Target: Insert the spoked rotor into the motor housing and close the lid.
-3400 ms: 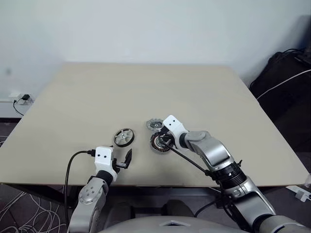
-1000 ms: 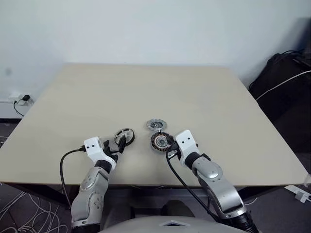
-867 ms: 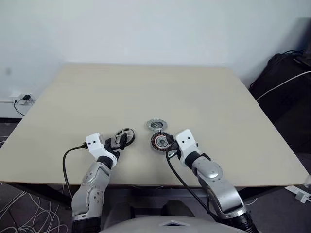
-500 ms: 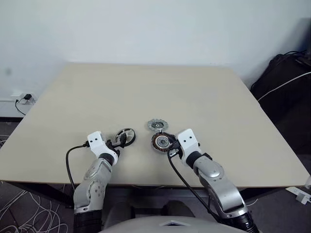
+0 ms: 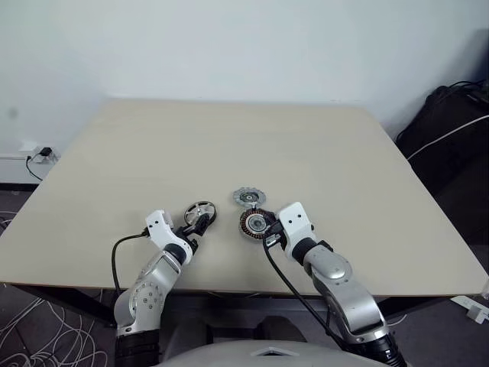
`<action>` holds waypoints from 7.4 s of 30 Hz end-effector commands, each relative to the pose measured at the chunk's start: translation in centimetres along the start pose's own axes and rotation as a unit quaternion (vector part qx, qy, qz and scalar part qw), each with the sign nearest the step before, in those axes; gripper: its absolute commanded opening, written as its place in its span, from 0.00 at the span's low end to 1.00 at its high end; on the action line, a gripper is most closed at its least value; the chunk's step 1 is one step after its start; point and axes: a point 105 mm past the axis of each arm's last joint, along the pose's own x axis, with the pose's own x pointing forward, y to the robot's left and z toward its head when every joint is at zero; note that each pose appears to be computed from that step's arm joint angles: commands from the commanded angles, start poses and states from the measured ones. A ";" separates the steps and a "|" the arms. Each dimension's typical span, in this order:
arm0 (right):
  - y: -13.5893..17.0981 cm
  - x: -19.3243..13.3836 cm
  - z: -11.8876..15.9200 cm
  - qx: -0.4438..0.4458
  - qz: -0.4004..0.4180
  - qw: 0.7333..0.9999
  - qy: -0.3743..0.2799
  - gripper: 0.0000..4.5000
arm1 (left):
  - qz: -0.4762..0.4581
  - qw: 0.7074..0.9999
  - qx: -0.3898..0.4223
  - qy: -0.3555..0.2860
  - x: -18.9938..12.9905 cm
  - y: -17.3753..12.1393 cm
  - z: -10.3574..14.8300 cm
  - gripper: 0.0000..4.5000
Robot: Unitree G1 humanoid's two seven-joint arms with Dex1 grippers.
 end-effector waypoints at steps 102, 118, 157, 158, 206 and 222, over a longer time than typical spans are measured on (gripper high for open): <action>-1.7 -6.3 -3.6 0.052 -0.055 0.993 -0.088 0.09 | -0.282 0.911 -0.232 0.192 4.4 -12.5 -8.9 0.09; -1.8 -6.0 -2.9 0.049 -0.057 0.993 -0.091 0.09 | -0.296 0.918 -0.212 0.156 4.0 -12.7 -6.9 0.81; -0.3 3.4 0.6 0.049 0.031 0.996 -0.068 0.09 | -0.146 0.872 0.442 -0.149 -2.5 -1.9 -2.2 0.00; -0.4 3.6 0.6 0.051 0.031 0.996 -0.068 0.09 | -0.146 0.870 0.445 -0.151 -2.7 -1.9 -2.5 0.00; -1.0 0.7 -0.7 -0.396 0.325 0.848 0.132 0.29 | -0.187 0.905 0.370 -0.096 -3.4 -2.7 -4.3 0.00; -3.3 0.9 -2.9 -0.392 0.332 0.834 0.201 0.20 | -0.204 0.907 0.353 -0.104 -3.4 -5.3 -5.3 0.00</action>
